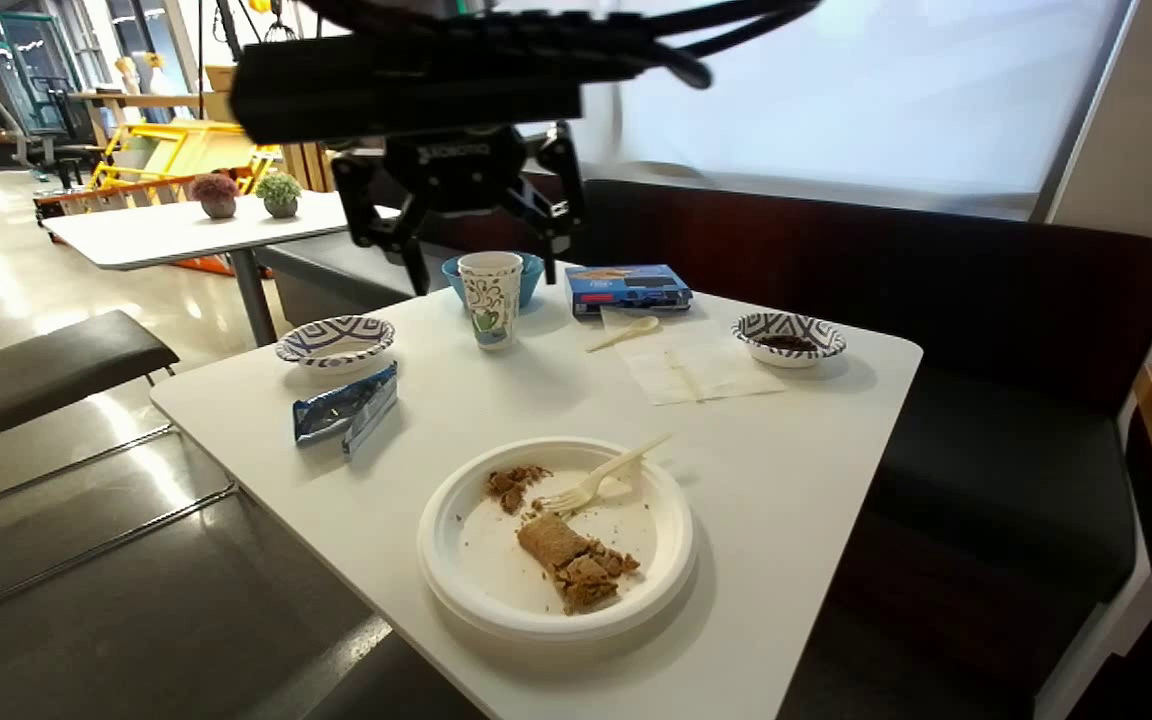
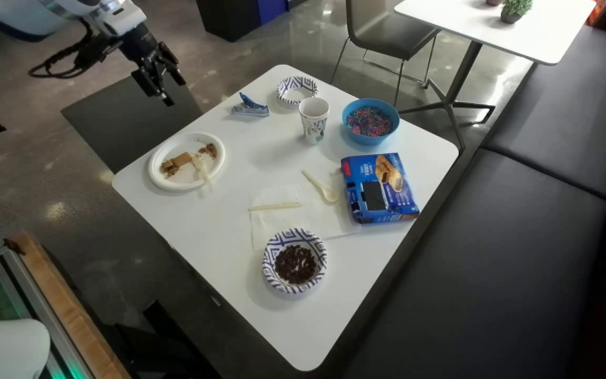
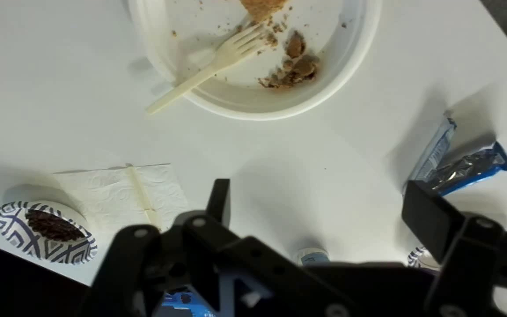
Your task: Move the empty plastic pack of snack forward
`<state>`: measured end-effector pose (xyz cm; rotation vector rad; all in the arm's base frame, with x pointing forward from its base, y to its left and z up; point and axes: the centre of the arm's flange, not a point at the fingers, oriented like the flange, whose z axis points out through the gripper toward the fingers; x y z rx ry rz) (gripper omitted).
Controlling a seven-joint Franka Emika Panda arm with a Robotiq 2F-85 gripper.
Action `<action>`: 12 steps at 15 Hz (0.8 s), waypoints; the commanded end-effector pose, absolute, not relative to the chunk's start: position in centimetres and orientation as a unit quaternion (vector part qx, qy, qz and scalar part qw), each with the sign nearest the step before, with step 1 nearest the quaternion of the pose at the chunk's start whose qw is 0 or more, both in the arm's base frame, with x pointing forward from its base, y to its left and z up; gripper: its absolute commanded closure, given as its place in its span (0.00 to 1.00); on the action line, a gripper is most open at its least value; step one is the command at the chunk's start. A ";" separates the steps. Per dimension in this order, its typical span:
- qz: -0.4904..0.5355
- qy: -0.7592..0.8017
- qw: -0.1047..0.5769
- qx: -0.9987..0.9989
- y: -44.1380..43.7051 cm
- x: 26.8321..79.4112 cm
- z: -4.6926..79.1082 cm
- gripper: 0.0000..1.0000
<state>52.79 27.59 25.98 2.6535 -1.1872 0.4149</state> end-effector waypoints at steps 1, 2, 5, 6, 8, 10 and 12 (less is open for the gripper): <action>0.144 -0.379 0.079 0.911 21.6 46.3 26.0 0.00; 0.146 -0.383 0.073 0.909 20.6 45.3 26.0 0.00; 0.170 -0.425 0.073 0.886 17.1 42.2 26.9 0.00; 0.181 -0.432 0.071 0.881 16.2 41.0 27.4 0.00; 0.164 -0.417 0.085 0.890 17.8 44.2 26.1 0.00; 0.173 -0.417 0.084 0.889 16.5 42.2 27.0 0.00; 0.176 -0.416 0.082 0.888 16.3 41.3 27.5 0.00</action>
